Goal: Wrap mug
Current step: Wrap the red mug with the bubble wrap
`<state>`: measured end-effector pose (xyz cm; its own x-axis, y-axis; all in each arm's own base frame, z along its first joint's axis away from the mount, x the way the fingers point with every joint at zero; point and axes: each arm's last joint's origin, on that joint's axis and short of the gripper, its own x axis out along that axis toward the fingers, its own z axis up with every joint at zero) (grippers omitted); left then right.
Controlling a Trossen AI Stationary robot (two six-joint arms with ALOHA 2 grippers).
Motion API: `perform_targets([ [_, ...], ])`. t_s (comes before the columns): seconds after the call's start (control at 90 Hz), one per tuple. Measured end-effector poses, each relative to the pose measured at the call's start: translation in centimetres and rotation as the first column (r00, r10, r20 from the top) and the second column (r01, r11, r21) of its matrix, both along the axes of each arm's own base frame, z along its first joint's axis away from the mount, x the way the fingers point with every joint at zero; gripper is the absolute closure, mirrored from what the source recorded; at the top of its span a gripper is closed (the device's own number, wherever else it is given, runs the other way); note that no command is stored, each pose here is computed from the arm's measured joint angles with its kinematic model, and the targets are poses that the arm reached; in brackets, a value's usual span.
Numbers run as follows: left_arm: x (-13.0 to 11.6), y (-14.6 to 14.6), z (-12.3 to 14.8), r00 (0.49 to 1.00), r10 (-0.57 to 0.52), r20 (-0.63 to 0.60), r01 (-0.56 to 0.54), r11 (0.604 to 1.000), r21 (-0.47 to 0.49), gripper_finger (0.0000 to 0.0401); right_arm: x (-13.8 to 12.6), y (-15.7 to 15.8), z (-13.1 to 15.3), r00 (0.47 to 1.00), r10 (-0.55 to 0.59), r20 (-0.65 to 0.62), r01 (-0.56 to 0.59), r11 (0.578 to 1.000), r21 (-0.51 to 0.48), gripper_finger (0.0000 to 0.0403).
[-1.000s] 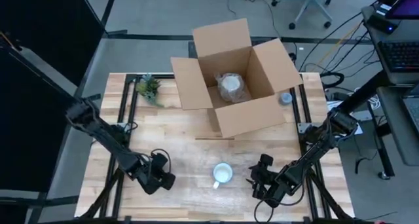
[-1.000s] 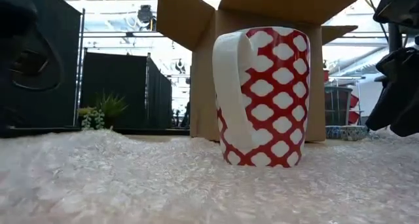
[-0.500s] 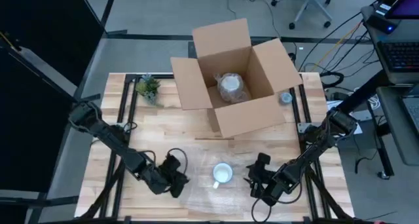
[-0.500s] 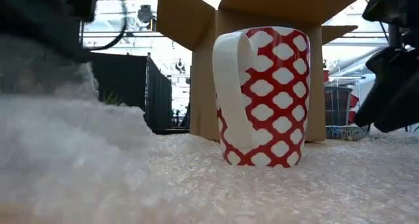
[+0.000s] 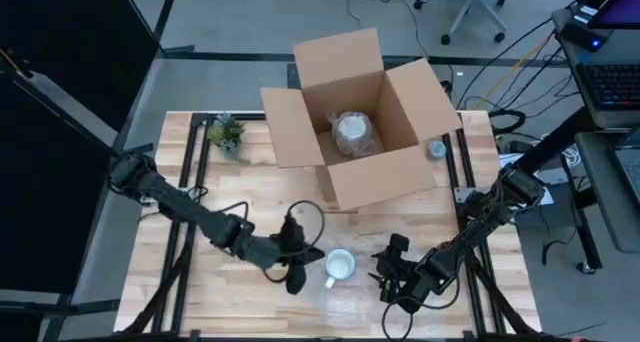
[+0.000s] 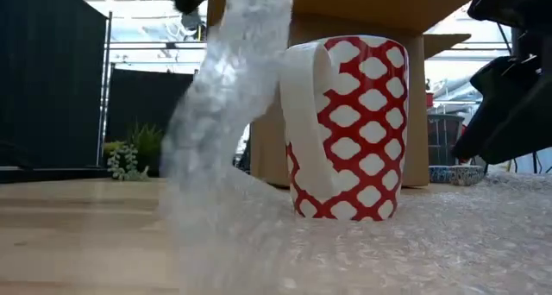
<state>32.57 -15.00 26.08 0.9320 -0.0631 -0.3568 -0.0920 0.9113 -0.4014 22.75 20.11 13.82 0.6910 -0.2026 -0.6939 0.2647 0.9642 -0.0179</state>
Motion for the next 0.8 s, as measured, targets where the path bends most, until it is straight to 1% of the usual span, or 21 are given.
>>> perform_targets([
  [0.133, 2.9, -0.2, -2.3, 0.995, -0.094, 0.020, 0.095, 0.994, -0.055, 0.0401, 0.0, 0.0, 0.0, 1.000, 0.000, 0.000, 0.000, 1.000, 0.001, 0.0179],
  [0.289, 6.1, -0.8, -5.3, 0.992, -0.122, -0.021, 0.121, 0.992, -0.048, 0.0401, 0.0, 0.0, 0.0, 1.000, 0.000, 0.000, 0.000, 1.000, 0.002, 0.0179],
  [0.4, 7.7, -1.2, -7.3, 0.986, -0.154, -0.064, 0.151, 0.987, -0.055, 0.0401, 0.0, 0.0, 0.0, 1.000, 0.004, -0.006, -0.004, 1.000, 0.006, 0.0179],
  [0.478, 8.4, -1.2, -7.5, 0.980, -0.186, -0.071, 0.181, 0.981, -0.070, 0.0401, -0.1, 0.1, 0.4, 0.999, 0.024, -0.026, -0.024, 1.000, 0.020, 0.0179],
  [0.544, 8.5, -1.0, -7.2, 0.978, -0.201, -0.061, 0.196, 0.977, -0.081, 0.0401, -0.2, 0.2, 1.7, 0.996, 0.055, -0.069, -0.051, 0.997, 0.063, 0.0179],
  [0.611, 8.6, -0.9, -7.1, 0.977, -0.204, -0.058, 0.199, 0.976, -0.084, 0.0401, -0.4, 0.3, 3.8, 0.991, 0.079, -0.105, -0.068, 0.992, 0.111, 0.0179],
  [0.667, 8.5, -0.9, -7.2, 0.977, -0.204, -0.066, 0.198, 0.977, -0.080, 0.0401, -0.4, 0.5, 5.7, 0.989, 0.111, -0.095, -0.099, 0.987, 0.130, 0.0179],
  [0.733, 8.6, -0.8, -7.2, 0.977, -0.204, -0.064, 0.199, 0.977, -0.076, 0.0401, 0.0, 0.9, 7.8, 0.987, 0.162, -0.021, -0.159, 0.981, 0.109, 0.0179],
  [0.8, 8.5, -0.8, -7.0, 0.977, -0.205, -0.055, 0.200, 0.977, -0.077, 0.0401, 0.6, 1.3, 9.0, 0.973, 0.227, 0.042, -0.228, 0.973, 0.036, 0.0179],
])
